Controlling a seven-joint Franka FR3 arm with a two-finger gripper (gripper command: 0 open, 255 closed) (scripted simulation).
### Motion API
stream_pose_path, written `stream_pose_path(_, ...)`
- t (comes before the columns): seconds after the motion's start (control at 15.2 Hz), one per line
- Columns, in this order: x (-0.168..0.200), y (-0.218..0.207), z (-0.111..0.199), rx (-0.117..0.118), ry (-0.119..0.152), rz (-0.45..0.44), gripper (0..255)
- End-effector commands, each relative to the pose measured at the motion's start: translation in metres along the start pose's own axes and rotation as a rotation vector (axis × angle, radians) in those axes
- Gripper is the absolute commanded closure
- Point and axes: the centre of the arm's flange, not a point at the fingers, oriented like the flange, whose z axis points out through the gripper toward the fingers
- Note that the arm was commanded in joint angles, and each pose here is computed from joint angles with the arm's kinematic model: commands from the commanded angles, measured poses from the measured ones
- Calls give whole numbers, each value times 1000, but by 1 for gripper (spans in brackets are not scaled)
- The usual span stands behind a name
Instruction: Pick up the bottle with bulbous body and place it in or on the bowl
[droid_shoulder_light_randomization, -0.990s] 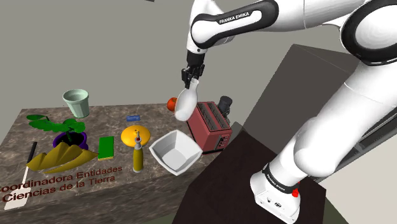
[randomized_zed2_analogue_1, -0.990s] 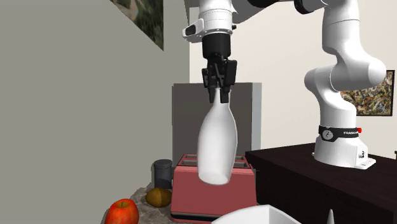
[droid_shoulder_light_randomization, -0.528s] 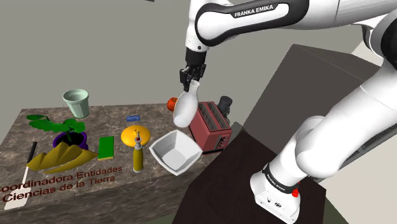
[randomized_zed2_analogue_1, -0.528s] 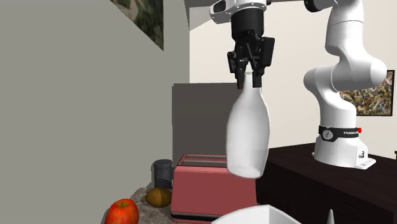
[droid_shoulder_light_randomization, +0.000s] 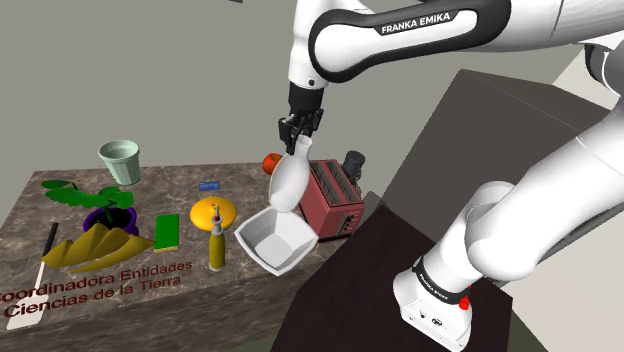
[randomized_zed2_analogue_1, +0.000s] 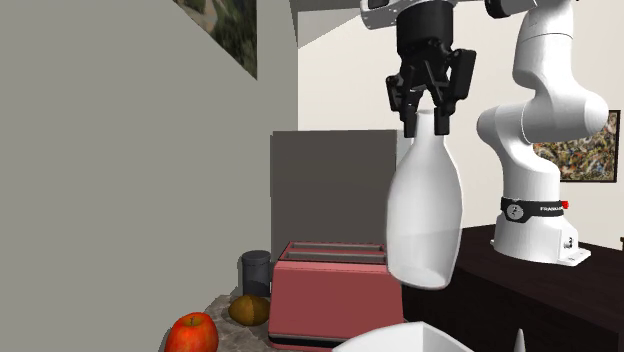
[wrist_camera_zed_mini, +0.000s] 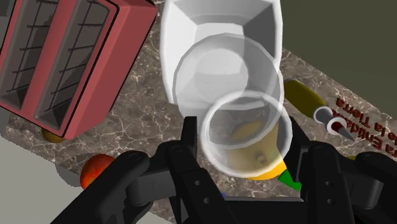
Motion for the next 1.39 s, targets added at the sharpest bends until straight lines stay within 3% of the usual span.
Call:
stream_pose_path(0.0,0,0,11,0,1,0,255)
stream_pose_path(1.32,7,-2,116,0,1,0,255)
